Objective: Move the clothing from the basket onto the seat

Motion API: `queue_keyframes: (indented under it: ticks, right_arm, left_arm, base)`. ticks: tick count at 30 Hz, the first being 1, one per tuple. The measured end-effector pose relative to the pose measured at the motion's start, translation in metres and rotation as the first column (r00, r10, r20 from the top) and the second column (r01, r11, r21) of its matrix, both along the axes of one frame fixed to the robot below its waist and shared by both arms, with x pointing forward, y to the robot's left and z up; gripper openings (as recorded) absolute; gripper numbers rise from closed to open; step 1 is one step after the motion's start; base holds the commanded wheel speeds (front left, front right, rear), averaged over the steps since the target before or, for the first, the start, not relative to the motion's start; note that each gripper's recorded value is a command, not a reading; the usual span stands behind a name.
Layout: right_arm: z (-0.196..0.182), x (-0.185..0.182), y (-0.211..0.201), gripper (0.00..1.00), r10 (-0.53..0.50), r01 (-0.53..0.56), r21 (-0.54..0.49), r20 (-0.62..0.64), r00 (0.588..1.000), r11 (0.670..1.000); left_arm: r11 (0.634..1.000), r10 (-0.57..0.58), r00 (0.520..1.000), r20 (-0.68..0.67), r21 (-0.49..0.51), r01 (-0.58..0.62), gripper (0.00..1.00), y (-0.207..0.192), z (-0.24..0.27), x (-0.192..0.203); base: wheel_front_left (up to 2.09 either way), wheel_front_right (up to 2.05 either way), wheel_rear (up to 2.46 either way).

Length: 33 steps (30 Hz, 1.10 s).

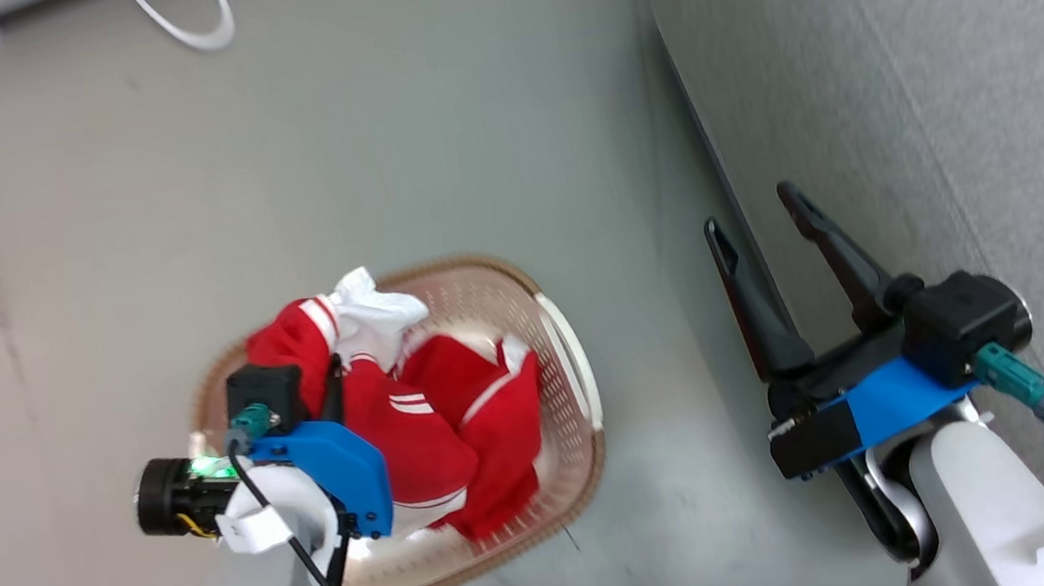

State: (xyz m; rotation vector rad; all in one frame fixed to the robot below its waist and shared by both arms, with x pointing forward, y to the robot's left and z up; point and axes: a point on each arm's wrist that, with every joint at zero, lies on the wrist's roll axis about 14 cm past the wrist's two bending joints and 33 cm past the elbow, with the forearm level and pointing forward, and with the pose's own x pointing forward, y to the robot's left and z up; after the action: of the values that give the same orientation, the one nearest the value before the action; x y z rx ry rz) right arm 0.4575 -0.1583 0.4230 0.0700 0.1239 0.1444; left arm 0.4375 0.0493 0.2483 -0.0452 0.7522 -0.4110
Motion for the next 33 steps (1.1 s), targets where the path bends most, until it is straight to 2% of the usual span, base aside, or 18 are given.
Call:
queue_keyframes:
  ticks: [7, 12, 18, 26, 33]
  right_arm:
    - [0.04, -0.018, 0.011, 1.0, 0.023, -0.024, 0.009, 0.068, 0.997, 1.0]
    - [0.061, -0.032, 0.021, 1.0, 0.045, -0.047, 0.018, 0.104, 0.994, 0.999]
    - [0.077, -0.048, 0.037, 1.0, 0.083, -0.088, 0.038, 0.133, 0.988, 0.995]
    - [0.091, -0.064, 0.053, 1.0, 0.128, -0.134, 0.033, 0.157, 0.979, 0.99]
    - [0.097, -0.073, 0.061, 1.0, 0.152, -0.158, 0.027, 0.167, 0.974, 0.987]
  left_arm:
    - [0.998, -0.036, 0.976, 0.216, -0.048, 0.048, 0.0, -0.01, 0.083, 0.015]
    - [0.994, -0.043, 0.932, 0.361, -0.078, 0.076, 0.0, -0.016, 0.142, 0.02]
    - [0.988, -0.046, 0.855, 0.516, -0.101, 0.114, 0.0, -0.022, 0.212, 0.025]
    - [0.972, -0.059, 0.768, 0.637, -0.137, 0.188, 0.0, -0.043, 0.281, 0.013]
    - [0.947, -0.098, 0.732, 0.675, -0.162, 0.277, 0.0, -0.072, 0.316, -0.002]
  base:
    - [0.0, 0.0, 0.0]
    - [0.0, 0.0, 0.0]
    - [0.0, 0.0, 0.0]
    - [0.0, 0.0, 0.0]
    - [0.0, 0.0, 0.0]
